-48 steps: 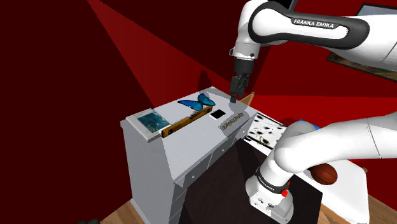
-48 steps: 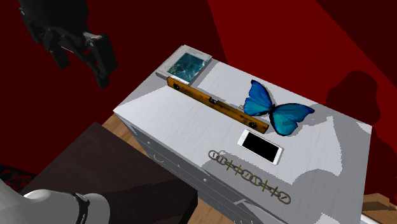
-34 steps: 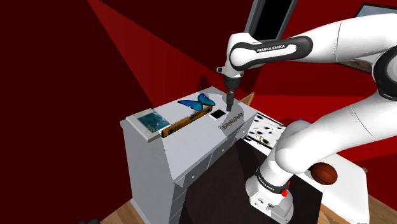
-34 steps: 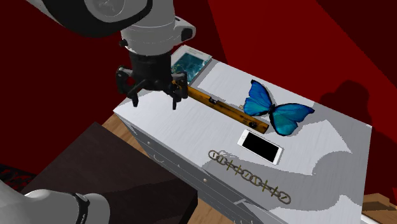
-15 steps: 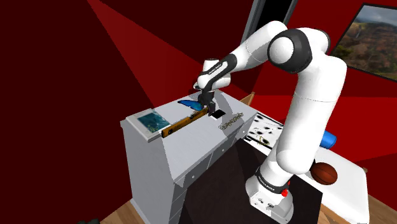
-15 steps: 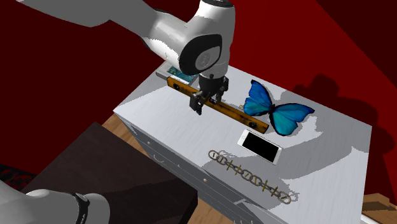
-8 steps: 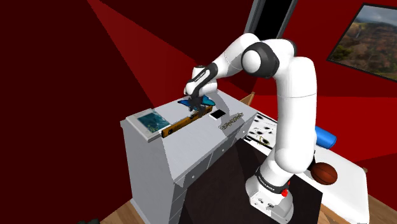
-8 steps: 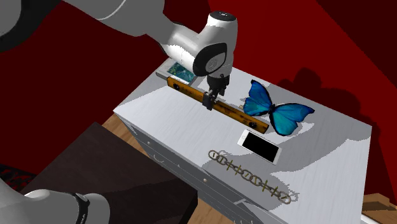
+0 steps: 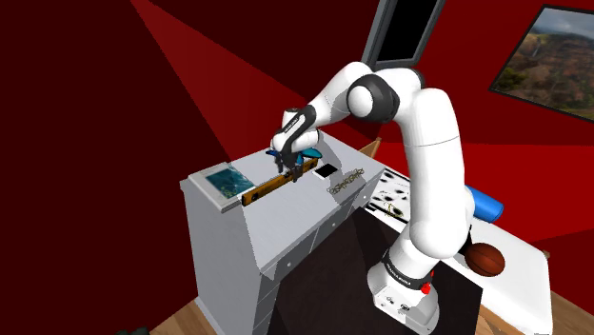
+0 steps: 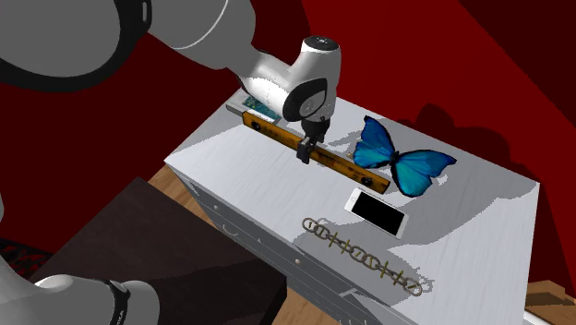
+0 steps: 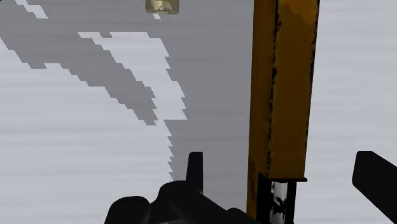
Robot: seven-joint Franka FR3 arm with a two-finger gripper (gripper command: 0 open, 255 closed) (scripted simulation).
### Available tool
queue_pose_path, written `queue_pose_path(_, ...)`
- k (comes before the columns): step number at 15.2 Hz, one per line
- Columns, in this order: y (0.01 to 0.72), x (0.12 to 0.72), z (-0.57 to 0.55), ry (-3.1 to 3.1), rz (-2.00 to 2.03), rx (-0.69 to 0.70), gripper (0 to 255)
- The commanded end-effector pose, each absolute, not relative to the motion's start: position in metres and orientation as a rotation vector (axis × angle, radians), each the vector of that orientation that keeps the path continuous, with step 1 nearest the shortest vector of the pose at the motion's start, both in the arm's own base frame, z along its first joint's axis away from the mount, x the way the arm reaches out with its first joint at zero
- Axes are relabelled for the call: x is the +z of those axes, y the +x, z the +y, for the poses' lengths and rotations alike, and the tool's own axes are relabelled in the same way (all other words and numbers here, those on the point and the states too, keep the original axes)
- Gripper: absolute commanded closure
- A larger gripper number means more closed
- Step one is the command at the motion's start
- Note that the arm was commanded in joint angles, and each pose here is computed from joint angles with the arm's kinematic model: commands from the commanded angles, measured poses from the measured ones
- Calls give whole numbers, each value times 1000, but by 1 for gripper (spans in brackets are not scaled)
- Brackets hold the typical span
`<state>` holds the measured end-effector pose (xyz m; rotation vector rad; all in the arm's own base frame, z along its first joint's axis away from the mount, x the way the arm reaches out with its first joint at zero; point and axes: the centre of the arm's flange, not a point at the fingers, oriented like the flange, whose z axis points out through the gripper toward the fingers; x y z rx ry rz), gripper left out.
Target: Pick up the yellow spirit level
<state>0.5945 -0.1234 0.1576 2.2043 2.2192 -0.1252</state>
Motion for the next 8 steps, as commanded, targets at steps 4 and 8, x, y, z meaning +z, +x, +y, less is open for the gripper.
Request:
queue_pose_path(4,595,150,-124,2204,2219,-125,255)
queue_pose_path(8,595,150,-124,2204,2219,-125,255)
